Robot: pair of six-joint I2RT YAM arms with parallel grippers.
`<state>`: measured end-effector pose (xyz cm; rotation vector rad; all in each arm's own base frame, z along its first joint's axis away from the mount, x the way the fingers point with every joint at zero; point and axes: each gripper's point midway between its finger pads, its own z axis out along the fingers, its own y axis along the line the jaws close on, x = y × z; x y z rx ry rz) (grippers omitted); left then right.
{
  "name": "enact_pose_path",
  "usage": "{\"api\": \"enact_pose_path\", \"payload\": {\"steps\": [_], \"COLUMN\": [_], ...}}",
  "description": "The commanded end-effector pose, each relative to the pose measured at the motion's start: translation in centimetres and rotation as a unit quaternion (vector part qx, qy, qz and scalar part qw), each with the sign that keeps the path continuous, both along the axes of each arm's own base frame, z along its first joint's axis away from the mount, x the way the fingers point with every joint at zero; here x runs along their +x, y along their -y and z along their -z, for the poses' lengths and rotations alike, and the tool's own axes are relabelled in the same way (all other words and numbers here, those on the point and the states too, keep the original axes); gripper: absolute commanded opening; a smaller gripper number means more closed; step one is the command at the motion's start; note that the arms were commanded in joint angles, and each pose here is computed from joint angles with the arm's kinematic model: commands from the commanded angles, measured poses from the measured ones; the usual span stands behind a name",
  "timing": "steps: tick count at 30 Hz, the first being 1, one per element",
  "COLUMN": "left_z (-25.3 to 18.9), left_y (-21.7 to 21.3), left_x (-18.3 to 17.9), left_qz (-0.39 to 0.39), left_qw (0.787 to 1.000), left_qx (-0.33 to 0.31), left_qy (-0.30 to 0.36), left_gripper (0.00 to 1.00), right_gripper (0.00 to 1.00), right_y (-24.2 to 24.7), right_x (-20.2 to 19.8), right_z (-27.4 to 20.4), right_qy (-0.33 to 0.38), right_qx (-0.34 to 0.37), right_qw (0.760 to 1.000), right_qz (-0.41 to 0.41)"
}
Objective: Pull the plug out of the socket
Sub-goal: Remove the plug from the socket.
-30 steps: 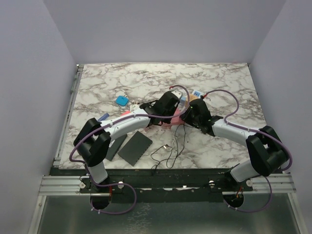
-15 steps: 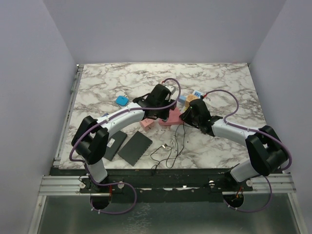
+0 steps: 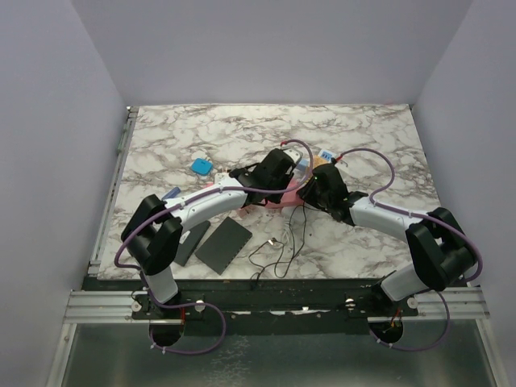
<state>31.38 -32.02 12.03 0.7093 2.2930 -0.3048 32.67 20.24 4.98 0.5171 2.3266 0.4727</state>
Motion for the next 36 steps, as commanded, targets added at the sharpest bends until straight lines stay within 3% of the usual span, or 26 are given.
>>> {"api": "enact_pose_path", "payload": {"steps": [1,6,24,36], "left_z": [-3.9,-4.3,-3.5,-3.5], "left_y": [2.0,1.8,0.9,0.3], "left_x": [-0.5,0.0,2.0,2.3], "left_qz": [0.033,0.020,-0.009,-0.008], "left_qw": [0.997,0.997,0.987,0.989], "left_qx": [-0.038,-0.047,-0.150,-0.143], "left_qy": [0.050,0.049,-0.060,-0.046], "left_gripper": [0.00,0.00,0.00,0.00], "right_gripper": [0.33,0.33,0.33,0.33], "right_y": [7.4,7.4,7.4,7.2], "right_x": [-12.2,-12.2,-12.4,-12.4], "right_z": [10.6,10.6,11.0,11.1], "right_qy": [-0.246,-0.246,-0.253,-0.253], "right_qx": [-0.182,-0.183,-0.187,-0.188], "right_qw": [0.951,0.951,0.948,0.948], "right_qz": [-0.039,-0.039,-0.041,-0.043]}}
